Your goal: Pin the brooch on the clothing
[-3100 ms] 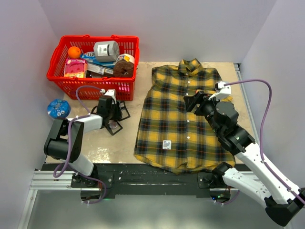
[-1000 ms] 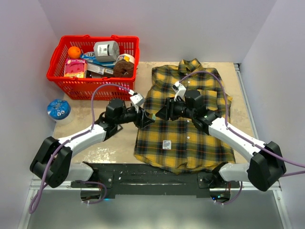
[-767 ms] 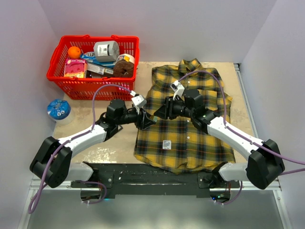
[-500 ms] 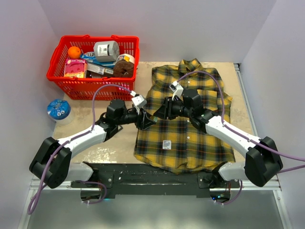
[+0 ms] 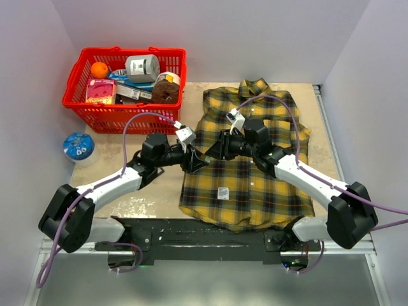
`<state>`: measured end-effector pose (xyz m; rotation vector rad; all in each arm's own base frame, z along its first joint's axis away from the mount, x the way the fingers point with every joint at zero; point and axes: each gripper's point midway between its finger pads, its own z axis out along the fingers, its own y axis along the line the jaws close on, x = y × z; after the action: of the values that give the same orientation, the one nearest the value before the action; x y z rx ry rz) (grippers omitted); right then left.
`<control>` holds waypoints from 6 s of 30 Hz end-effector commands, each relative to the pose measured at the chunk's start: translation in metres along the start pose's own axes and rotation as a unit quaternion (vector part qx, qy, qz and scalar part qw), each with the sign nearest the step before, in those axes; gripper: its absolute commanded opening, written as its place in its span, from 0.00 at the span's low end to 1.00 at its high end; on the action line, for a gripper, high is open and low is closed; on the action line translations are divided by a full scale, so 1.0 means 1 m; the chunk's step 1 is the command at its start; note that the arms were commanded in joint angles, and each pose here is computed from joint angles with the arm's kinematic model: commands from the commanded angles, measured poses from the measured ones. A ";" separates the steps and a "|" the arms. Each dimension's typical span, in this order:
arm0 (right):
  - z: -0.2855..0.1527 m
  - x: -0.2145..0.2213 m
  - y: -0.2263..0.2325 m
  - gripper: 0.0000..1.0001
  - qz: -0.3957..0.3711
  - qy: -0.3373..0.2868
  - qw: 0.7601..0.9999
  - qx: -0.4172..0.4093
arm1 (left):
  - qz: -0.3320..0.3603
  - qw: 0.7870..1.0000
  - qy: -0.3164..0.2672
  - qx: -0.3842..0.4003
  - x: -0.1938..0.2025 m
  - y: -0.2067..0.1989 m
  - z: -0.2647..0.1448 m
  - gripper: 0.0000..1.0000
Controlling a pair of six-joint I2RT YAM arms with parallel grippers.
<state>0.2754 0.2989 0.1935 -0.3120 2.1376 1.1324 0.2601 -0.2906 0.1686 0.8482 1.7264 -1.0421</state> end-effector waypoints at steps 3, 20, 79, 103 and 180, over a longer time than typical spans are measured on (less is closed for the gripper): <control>0.002 -0.007 0.003 0.32 -0.003 -0.011 1.000 -0.006 | 0.037 0.998 -0.046 0.013 -0.034 -0.009 -0.001 0.28; 0.007 0.001 -0.002 0.24 0.007 -0.004 1.000 -0.008 | 0.038 0.998 -0.046 0.008 -0.035 -0.007 -0.002 0.28; -0.053 -0.060 0.071 0.00 -0.072 -0.124 0.974 -0.175 | -0.159 0.966 -0.114 0.168 -0.088 -0.032 -0.036 0.58; -0.037 -0.054 0.059 0.00 -0.064 -0.108 0.980 -0.158 | -0.162 0.965 -0.101 0.181 -0.084 -0.034 -0.026 0.00; 0.005 -0.033 0.000 0.00 0.280 -0.177 0.943 -0.043 | 0.271 0.923 0.021 -0.273 -0.063 -0.026 0.005 0.69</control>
<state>0.2968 0.3058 0.2059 0.4909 1.9652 1.5054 0.2704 -0.3022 0.1983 0.9749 1.6245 0.0018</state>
